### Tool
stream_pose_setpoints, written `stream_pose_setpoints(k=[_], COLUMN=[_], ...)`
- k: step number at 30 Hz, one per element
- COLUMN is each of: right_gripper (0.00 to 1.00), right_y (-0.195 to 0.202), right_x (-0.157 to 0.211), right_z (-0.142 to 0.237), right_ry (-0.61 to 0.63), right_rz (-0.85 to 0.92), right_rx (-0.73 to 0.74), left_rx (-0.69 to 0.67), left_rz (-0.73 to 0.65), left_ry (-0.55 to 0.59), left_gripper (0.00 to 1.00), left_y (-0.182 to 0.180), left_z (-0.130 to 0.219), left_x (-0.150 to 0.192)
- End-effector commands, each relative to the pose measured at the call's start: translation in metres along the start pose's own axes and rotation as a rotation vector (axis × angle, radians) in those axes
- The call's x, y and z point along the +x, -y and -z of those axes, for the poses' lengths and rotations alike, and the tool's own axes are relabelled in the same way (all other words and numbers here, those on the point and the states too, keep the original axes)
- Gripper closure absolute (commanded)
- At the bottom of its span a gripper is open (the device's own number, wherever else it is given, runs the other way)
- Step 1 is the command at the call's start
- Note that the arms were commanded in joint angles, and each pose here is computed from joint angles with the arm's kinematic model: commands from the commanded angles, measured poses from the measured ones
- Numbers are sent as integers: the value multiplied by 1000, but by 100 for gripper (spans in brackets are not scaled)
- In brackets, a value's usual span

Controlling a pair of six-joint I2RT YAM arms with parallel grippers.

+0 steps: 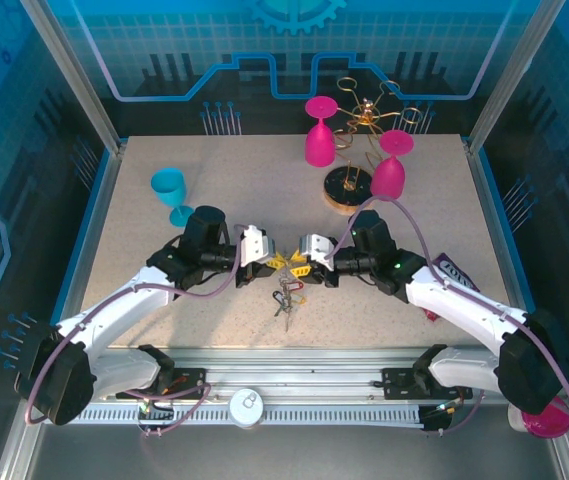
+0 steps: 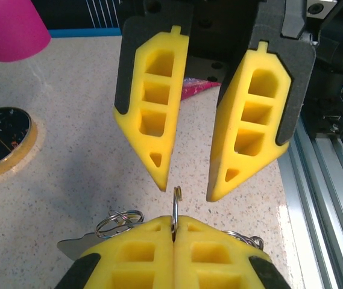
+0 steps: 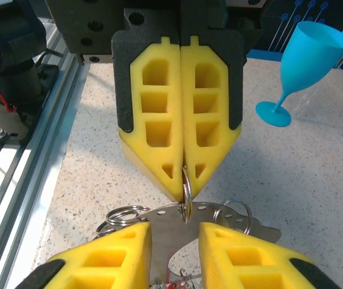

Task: Put the keys on the keyring

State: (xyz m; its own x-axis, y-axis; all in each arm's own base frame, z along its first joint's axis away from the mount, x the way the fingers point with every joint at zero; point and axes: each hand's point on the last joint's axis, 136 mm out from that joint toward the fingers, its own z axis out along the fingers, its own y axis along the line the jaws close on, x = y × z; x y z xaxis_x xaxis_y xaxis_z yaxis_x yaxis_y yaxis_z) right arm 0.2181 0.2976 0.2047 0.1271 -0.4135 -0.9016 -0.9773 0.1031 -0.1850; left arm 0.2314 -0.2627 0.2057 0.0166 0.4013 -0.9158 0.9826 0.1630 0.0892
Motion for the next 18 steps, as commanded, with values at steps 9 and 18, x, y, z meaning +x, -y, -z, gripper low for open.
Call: stream_pose_setpoints(k=[9,18], right_gripper=[76,100], right_y=[0,-5], right_x=[-20,-17], right_z=[-10,-11], right_ry=[5,-23], right_rz=[63,72], right_rx=[-34,-64], left_rx=[30,36], left_rz=[-89,-92], left_ry=[-39,-70], left_gripper=[100,100], left_y=[7,8], left_z=[2,2], left_x=[-15,-16])
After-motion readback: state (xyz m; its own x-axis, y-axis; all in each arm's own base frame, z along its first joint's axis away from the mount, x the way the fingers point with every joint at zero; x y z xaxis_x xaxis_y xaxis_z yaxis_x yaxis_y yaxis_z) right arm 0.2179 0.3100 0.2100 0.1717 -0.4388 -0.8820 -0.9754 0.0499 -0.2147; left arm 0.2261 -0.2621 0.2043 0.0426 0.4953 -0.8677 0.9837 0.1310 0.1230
